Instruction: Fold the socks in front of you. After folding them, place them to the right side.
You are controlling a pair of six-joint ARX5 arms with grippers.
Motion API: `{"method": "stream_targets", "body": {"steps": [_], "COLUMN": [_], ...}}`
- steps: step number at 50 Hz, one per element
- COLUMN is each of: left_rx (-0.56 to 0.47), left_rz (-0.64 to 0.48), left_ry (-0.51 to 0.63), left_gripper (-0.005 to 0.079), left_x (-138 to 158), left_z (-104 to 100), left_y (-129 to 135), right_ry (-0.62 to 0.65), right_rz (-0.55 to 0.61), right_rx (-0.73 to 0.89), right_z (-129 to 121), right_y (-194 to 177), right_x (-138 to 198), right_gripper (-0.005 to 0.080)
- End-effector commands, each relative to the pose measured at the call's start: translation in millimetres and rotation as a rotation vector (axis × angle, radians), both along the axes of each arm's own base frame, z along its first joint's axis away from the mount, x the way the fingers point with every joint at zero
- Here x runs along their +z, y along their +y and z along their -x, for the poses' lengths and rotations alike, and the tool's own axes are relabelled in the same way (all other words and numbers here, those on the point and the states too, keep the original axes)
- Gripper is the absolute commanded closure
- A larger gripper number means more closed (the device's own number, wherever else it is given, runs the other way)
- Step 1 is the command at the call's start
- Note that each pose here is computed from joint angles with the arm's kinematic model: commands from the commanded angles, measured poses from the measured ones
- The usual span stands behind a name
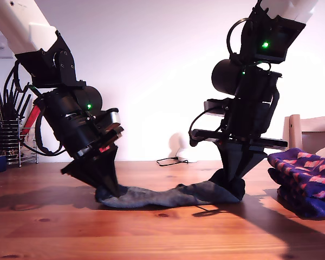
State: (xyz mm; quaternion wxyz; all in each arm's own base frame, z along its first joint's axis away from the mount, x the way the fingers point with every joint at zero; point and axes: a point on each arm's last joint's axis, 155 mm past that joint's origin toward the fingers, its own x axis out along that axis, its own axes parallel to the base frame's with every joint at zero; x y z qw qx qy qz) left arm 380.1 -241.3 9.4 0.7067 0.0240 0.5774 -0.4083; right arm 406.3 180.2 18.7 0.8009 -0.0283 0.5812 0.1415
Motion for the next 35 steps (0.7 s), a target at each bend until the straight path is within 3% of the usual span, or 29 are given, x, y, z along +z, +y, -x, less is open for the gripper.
{"method": "stream_targets", "body": {"steps": [1, 21, 29, 35], "left_rx": [-0.020, -0.124, -0.190, -0.300], "left_rz": [0.007, 0.066, 0.061, 0.046], "left_ry": [0.001, -0.243, -0.232, -0.217], "left_gripper": [0.0766, 0.0766, 0.0766, 0.0766], "left_x": [-2, 76, 84, 79], "left_z": [5, -4, 16, 39], "left_y": [-3, -8, -13, -23], "right_ry": [-0.042, -0.057, -0.077, -0.083], "right_rz": [-0.018, -0.011, -0.025, -0.039], "right_rx": [0.010, -0.015, -0.037, -0.048], "right_z": [-5, -14, -22, -24], "right_y": [4, -12, -15, -13], "right_x": [18, 19, 21, 23], "right_gripper": [0.0765, 0.0765, 0.0765, 0.0765]}}
